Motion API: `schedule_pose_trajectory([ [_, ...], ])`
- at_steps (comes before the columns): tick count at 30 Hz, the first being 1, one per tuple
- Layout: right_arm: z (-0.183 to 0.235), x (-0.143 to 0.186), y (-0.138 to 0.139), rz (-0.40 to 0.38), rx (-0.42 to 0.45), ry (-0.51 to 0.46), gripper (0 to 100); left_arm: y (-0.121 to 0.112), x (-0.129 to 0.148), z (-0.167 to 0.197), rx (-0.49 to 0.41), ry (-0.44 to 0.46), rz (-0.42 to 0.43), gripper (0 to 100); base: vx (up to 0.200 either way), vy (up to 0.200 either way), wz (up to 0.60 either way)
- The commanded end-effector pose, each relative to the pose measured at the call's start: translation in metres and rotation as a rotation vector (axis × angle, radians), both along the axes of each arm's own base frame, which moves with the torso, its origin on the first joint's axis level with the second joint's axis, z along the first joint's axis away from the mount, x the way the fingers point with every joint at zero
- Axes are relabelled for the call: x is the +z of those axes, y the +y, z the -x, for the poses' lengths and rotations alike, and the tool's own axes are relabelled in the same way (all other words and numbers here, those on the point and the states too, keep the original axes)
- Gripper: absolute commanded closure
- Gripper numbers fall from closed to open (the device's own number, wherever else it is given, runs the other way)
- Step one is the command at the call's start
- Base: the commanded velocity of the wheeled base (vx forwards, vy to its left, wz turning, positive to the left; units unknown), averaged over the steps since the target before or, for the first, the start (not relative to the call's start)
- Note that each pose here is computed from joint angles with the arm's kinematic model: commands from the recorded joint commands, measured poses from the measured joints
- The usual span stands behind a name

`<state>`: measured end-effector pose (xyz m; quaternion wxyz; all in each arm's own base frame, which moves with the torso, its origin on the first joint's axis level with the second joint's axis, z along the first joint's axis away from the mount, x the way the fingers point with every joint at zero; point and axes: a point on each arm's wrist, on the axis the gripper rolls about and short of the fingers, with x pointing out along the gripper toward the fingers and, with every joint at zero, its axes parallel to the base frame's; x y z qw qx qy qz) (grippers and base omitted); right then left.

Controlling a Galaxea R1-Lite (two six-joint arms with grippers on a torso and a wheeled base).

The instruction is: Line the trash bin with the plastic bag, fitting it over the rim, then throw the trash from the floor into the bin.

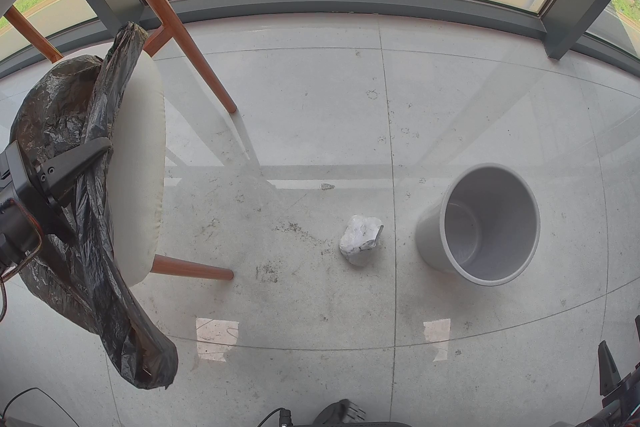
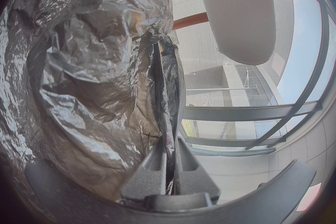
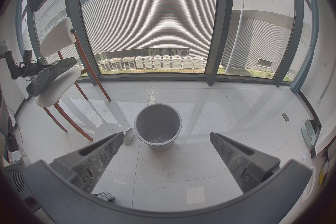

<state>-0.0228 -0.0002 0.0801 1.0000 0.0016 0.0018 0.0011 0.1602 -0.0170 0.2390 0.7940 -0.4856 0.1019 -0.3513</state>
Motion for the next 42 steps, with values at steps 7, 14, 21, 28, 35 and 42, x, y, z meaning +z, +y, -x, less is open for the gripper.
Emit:
schedule_pose_trajectory([
  [7, -0.001, -0.005, 0.000, 0.000, 0.001, 0.007, 0, -0.009, 0.003, 0.006, -0.095, -0.042, -0.006, 100, 0.000, -0.200, 0.00],
  [14, -0.001, -0.005, 0.000, 0.000, 0.001, 0.007, 0, -0.013, 0.001, 0.008, -0.123, -0.035, -0.006, 100, 0.000, -0.200, 0.00],
  [21, 0.000, -0.005, 0.000, 0.000, 0.002, 0.006, 0, -0.020, 0.000, 0.010, -0.164, -0.033, -0.007, 100, 0.000, -0.200, 0.00],
  [28, -0.001, -0.005, 0.000, 0.000, 0.001, 0.007, 0, -0.026, 0.003, 0.013, -0.207, -0.056, -0.005, 100, 0.000, -0.200, 0.00],
  [35, -0.001, -0.005, 0.000, 0.000, 0.001, 0.007, 0, -0.031, 0.005, 0.014, -0.245, -0.081, 0.000, 100, 0.000, -0.200, 0.00],
  [42, -0.001, -0.005, 0.000, -0.001, 0.001, 0.007, 0, -0.038, 0.003, 0.015, -0.307, -0.071, -0.005, 100, 0.000, -0.200, 0.00],
])
